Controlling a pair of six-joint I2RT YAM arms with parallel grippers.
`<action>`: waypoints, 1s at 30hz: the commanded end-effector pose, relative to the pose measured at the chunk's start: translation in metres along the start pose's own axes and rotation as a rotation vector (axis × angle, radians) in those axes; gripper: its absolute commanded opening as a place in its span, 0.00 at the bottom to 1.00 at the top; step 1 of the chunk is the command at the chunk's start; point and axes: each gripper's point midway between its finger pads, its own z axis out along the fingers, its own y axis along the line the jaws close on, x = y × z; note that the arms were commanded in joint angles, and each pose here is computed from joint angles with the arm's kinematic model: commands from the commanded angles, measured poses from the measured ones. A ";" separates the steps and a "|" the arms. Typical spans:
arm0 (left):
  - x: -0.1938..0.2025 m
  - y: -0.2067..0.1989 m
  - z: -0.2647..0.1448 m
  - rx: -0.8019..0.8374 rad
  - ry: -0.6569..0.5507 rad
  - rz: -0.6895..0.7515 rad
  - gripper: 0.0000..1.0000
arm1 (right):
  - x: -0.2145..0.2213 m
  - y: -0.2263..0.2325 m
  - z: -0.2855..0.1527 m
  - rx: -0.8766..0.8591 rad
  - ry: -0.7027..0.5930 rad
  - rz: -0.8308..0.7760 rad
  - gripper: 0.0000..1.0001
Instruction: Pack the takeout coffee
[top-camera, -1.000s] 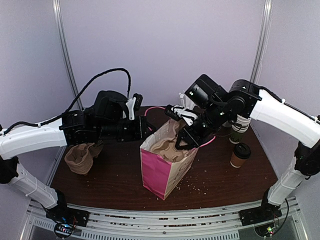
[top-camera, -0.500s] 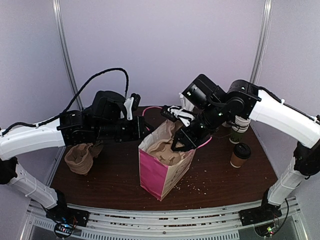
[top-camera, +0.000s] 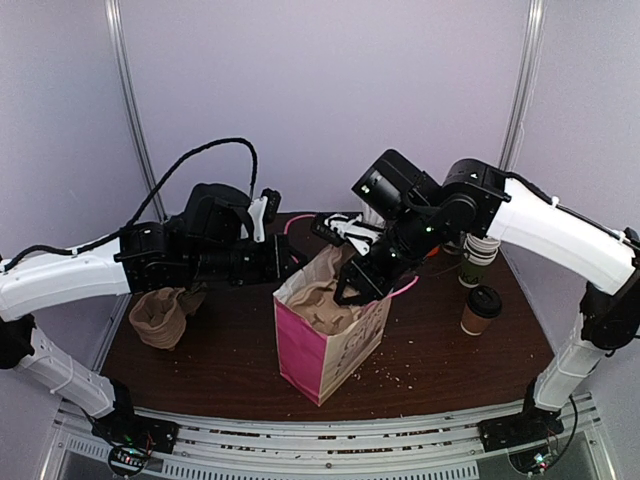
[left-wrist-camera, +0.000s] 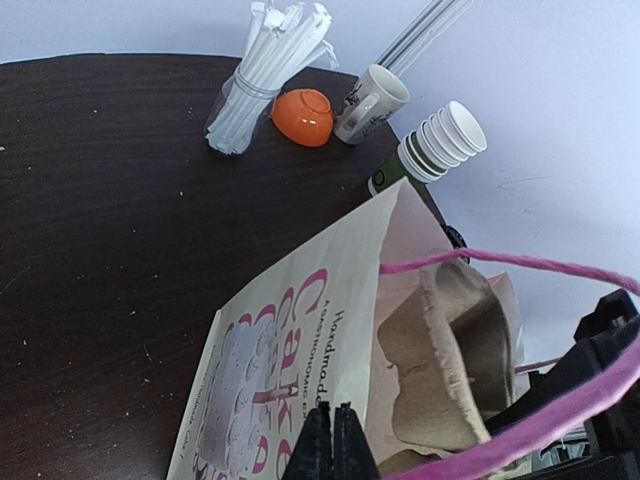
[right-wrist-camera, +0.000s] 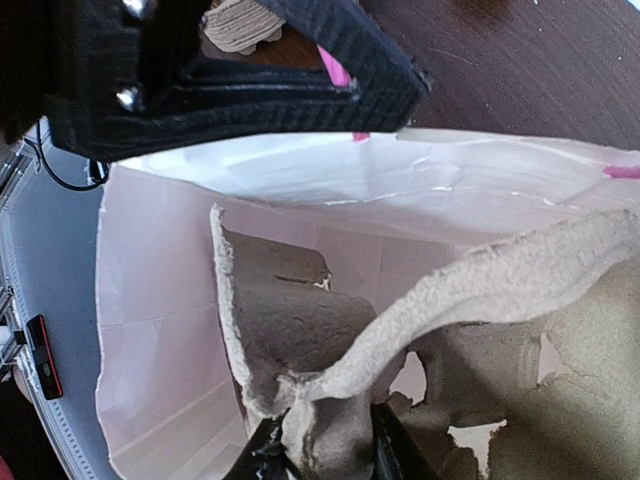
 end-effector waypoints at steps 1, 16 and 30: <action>-0.010 -0.005 -0.009 0.031 -0.045 0.000 0.00 | 0.018 -0.001 0.024 -0.008 0.076 0.005 0.26; -0.006 -0.003 -0.008 0.040 -0.039 -0.011 0.00 | 0.002 0.014 0.022 -0.086 0.026 0.001 0.26; -0.012 0.009 -0.020 -0.008 -0.086 -0.041 0.00 | 0.036 -0.018 0.050 0.050 0.144 0.003 0.26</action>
